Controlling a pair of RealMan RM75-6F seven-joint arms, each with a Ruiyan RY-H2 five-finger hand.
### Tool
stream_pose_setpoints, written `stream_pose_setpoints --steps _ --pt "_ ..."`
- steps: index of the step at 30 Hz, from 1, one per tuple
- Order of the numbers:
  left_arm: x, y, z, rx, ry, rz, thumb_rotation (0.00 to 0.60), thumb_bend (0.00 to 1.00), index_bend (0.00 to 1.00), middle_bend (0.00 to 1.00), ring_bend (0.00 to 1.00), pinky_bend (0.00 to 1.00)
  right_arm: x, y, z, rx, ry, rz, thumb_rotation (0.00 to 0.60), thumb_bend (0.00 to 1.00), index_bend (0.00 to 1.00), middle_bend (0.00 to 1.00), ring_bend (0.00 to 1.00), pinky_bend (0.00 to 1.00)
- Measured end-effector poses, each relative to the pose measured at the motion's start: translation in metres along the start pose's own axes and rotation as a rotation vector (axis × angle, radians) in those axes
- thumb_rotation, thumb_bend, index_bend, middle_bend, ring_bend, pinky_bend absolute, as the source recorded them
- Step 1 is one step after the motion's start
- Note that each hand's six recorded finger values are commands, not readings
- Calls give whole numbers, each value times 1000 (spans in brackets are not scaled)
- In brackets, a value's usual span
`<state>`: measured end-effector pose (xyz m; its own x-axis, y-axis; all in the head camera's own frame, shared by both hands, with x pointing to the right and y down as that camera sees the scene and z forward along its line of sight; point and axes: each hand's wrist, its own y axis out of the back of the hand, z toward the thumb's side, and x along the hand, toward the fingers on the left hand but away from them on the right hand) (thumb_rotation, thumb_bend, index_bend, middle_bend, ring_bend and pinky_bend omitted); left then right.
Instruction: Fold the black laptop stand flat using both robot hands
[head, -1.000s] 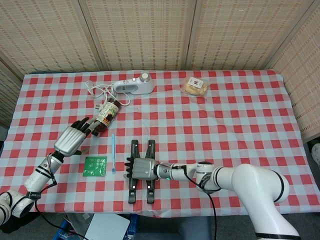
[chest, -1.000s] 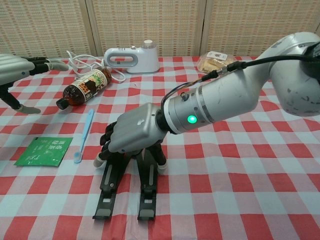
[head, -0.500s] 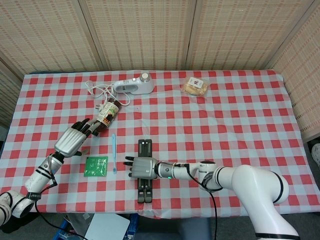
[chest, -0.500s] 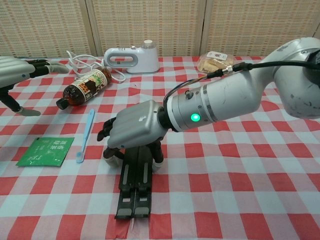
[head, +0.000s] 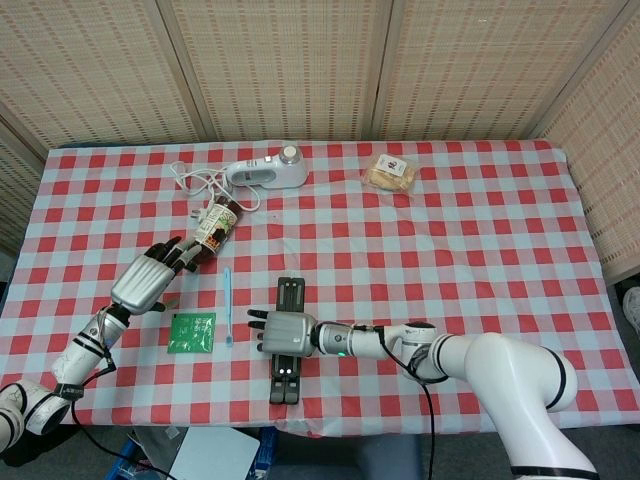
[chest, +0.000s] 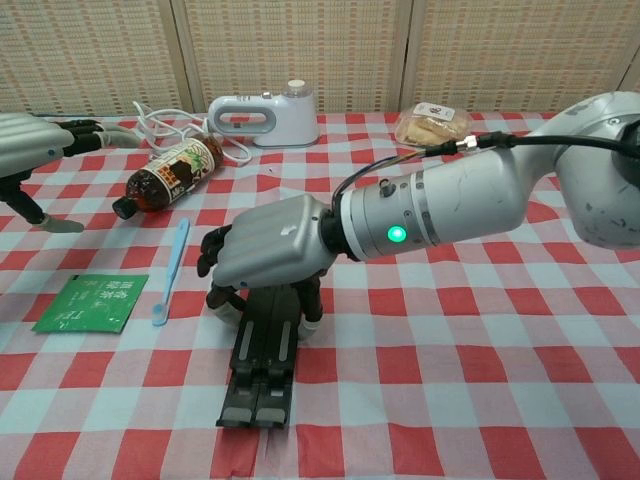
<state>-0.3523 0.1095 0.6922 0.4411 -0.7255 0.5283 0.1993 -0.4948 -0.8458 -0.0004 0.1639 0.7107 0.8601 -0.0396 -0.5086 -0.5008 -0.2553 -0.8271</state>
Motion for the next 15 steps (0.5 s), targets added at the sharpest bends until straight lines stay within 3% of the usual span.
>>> stream_pose_setpoints --steps 1,3,5,15 --pt "0 0 0 0 1 1 600 193 0 0 39 185 0 -1 -1 -1 -3 3 600 140 274 295 54 0" --pt "0 2 -1 -1 2 3 600 194 0 0 39 185 2 -2 -2 -8 -12 14 600 99 54 100 3 0" --pt "-1 3 -1 -3 4 5 600 193 0 0 39 185 4 -1 -2 -13 -21 19 600 86 0 15 0 0" --pt "-11 13 -7 -56 70 25 600 194 0 0 39 185 46 20 -13 -78 -133 -69 600 130 0 33 0 0"
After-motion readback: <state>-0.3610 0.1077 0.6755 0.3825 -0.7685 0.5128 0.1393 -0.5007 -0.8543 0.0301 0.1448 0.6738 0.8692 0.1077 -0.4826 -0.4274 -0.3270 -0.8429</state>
